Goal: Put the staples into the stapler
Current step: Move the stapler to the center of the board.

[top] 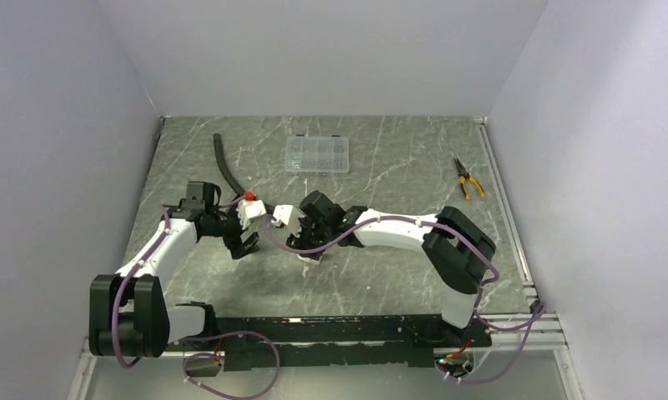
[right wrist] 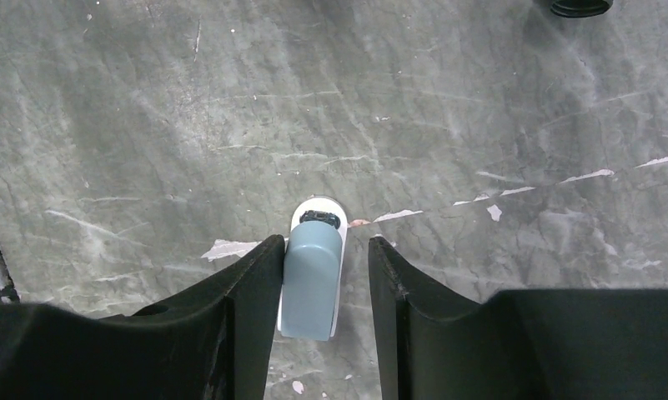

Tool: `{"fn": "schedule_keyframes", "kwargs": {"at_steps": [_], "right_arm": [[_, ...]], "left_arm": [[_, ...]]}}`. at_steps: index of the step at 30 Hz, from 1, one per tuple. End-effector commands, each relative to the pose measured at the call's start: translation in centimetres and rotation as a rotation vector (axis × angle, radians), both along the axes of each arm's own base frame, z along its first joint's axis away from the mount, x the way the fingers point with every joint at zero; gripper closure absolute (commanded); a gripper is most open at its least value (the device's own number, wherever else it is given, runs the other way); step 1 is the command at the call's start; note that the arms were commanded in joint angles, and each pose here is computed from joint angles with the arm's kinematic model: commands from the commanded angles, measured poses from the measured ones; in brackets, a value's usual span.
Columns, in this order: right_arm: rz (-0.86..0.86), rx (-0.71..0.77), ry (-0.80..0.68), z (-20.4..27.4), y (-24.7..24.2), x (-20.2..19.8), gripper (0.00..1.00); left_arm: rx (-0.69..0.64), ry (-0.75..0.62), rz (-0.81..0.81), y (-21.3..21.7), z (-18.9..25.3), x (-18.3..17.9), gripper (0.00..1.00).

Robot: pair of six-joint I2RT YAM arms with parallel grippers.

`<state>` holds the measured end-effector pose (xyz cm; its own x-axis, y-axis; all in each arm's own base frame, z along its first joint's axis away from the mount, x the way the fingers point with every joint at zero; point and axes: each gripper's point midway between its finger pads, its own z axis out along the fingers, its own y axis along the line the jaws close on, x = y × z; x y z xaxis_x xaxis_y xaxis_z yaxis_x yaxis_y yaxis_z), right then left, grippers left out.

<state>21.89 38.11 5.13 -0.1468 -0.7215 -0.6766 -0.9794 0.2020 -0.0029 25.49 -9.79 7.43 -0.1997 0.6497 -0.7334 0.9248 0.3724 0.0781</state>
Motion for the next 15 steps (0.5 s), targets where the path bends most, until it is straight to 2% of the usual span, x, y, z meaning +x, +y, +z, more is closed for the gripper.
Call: {"fn": "schedule_keyframes", "kwargs": {"at_steps": [1,5,8,12,15], "right_arm": [[-0.004,0.004,-0.025,0.5,0.3,0.5,0.54],[-0.012,-0.008,-0.028,0.2,0.1,0.6,0.48],[-0.014,-0.014,-0.03,-0.1,0.0,0.6,0.47],[-0.011,-0.024,-0.022,-0.5,0.0,0.6,0.5],[-0.007,-0.022,-0.023,-0.4,0.0,0.6,0.55]], "left_arm": [[-0.088,-0.064,-0.059,-1.5,2.3,1.4,0.07],[-0.106,-0.076,-0.065,-1.8,2.9,1.7,0.07],[-0.106,-0.08,-0.068,-1.8,3.0,1.8,0.07],[-0.112,-0.072,-0.073,-1.9,2.8,1.6,0.07],[-0.128,-0.07,-0.078,-2.1,2.8,1.5,0.07]]}}
